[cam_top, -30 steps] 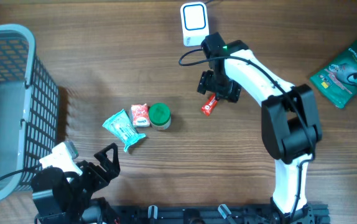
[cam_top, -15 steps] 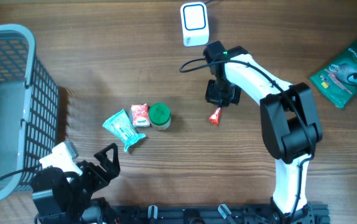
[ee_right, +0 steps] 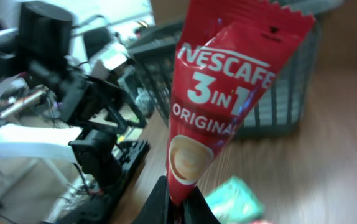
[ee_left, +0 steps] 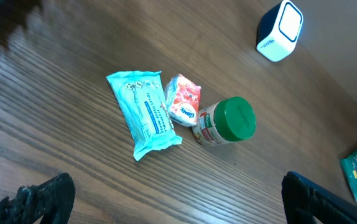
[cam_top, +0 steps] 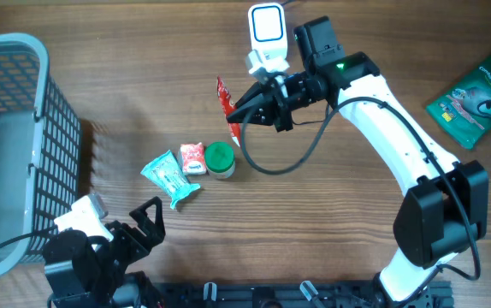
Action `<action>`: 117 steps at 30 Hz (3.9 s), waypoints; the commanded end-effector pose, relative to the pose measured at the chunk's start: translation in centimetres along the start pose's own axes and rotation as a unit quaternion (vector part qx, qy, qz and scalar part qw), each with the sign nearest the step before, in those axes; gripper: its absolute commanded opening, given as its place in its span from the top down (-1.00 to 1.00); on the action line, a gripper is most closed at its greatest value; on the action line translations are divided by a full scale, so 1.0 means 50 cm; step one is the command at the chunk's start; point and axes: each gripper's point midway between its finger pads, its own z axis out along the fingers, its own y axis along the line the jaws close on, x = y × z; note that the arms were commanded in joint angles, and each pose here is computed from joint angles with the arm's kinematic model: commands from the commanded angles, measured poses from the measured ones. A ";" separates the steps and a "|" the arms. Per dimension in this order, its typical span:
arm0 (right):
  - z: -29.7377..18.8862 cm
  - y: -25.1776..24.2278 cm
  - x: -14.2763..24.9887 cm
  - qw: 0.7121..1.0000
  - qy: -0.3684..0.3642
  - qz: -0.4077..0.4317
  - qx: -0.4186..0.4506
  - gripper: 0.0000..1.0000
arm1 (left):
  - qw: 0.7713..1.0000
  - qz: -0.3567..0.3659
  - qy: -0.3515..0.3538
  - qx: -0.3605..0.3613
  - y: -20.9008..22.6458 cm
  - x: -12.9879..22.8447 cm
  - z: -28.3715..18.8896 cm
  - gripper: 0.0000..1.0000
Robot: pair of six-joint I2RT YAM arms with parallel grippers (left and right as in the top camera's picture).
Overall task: Scan the item barcode
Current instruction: 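Lift the sachet and hold it up to the scanner window, then drop the sachet at the right edge beside the gloves pack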
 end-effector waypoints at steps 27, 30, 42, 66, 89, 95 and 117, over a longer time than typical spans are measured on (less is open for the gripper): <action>0.107 0.064 -0.171 0.763 -0.099 -0.631 -0.094 0.91 | 1.000 0.009 0.001 0.005 -0.003 0.001 0.000 -1.00; 0.104 0.072 -0.190 0.743 -0.098 -0.656 -0.092 0.91 | 1.000 0.010 0.001 0.005 -0.003 0.001 0.000 -1.00; 0.107 0.064 -0.178 0.906 -0.068 -0.403 -0.114 0.91 | 1.000 0.010 0.001 0.005 -0.003 0.001 0.000 -1.00; -0.137 -0.423 0.086 0.567 -0.296 0.599 0.482 0.91 | 1.000 0.009 0.001 0.005 -0.003 0.001 0.000 -1.00; -0.341 -0.444 0.150 0.478 -0.210 0.674 0.523 0.91 | 1.000 0.010 0.001 0.005 -0.003 0.001 0.000 -1.00; -0.728 -0.238 0.294 0.253 -0.120 0.607 0.743 0.86 | 1.000 0.009 0.001 0.005 -0.003 0.001 0.000 -1.00; -0.577 -0.184 0.321 0.443 -0.083 0.792 0.411 -0.67 | 1.000 0.010 0.001 0.005 -0.003 0.001 0.000 -1.00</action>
